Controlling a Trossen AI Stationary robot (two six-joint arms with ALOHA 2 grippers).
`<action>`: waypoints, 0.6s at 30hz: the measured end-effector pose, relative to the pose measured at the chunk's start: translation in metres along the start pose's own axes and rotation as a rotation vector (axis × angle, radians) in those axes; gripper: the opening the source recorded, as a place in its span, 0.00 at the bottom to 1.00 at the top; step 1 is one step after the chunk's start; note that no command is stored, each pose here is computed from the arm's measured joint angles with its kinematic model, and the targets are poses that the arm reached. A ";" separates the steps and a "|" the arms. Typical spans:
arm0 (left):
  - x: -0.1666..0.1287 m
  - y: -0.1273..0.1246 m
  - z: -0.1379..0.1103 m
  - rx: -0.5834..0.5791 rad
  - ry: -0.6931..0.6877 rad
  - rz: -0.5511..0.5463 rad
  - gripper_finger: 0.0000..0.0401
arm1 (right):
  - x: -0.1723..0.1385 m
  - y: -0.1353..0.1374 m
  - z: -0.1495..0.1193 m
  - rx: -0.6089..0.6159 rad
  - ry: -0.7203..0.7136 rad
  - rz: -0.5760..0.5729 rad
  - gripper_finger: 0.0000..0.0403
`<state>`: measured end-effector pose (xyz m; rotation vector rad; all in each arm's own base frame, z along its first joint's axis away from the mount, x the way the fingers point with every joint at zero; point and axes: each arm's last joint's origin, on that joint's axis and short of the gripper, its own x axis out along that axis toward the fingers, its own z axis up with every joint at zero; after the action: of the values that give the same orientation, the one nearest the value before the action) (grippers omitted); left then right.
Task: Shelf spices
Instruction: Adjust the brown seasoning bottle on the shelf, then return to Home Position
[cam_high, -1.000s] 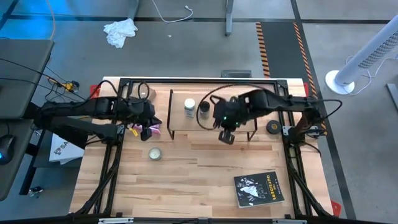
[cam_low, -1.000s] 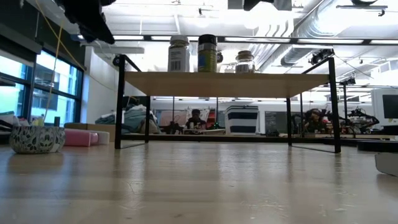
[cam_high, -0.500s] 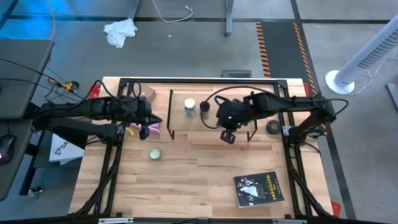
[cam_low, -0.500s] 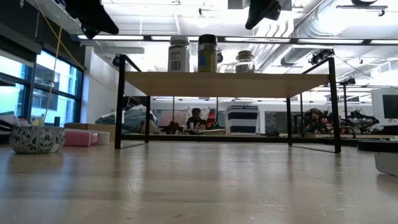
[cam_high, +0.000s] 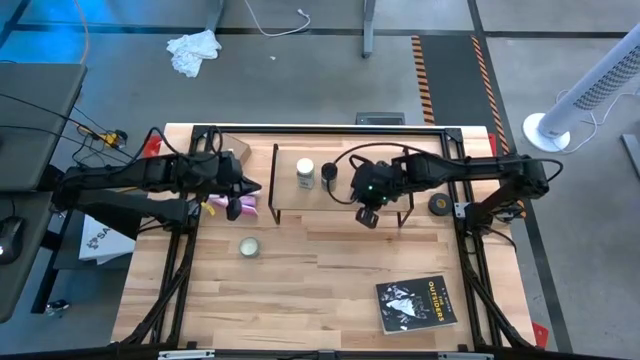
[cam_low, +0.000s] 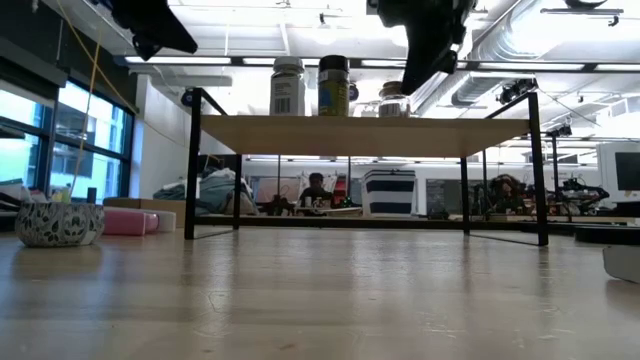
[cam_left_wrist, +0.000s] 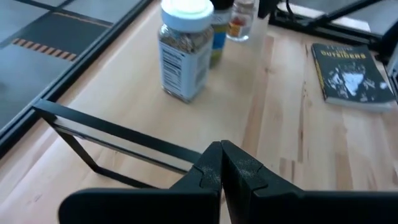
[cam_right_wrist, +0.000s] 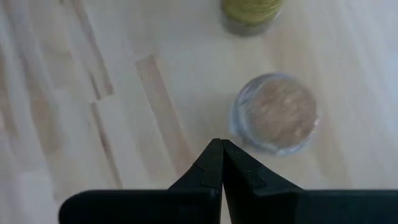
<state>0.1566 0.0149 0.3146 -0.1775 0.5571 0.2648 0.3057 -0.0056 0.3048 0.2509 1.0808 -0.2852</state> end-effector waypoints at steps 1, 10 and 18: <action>0.000 0.001 0.001 -0.005 -0.005 0.004 0.00 | 0.001 -0.002 0.001 0.001 -0.005 -0.002 0.00; 0.004 0.008 0.003 -0.036 -0.011 0.046 0.00 | 0.003 -0.028 0.012 -0.021 -0.035 -0.007 0.00; 0.001 0.010 0.010 -0.120 -0.096 0.017 0.00 | -0.006 -0.028 0.011 -0.019 -0.049 0.062 0.00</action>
<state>0.1597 0.0266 0.3210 -0.2750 0.4481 0.3219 0.3026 -0.0346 0.3131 0.2585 1.0248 -0.2243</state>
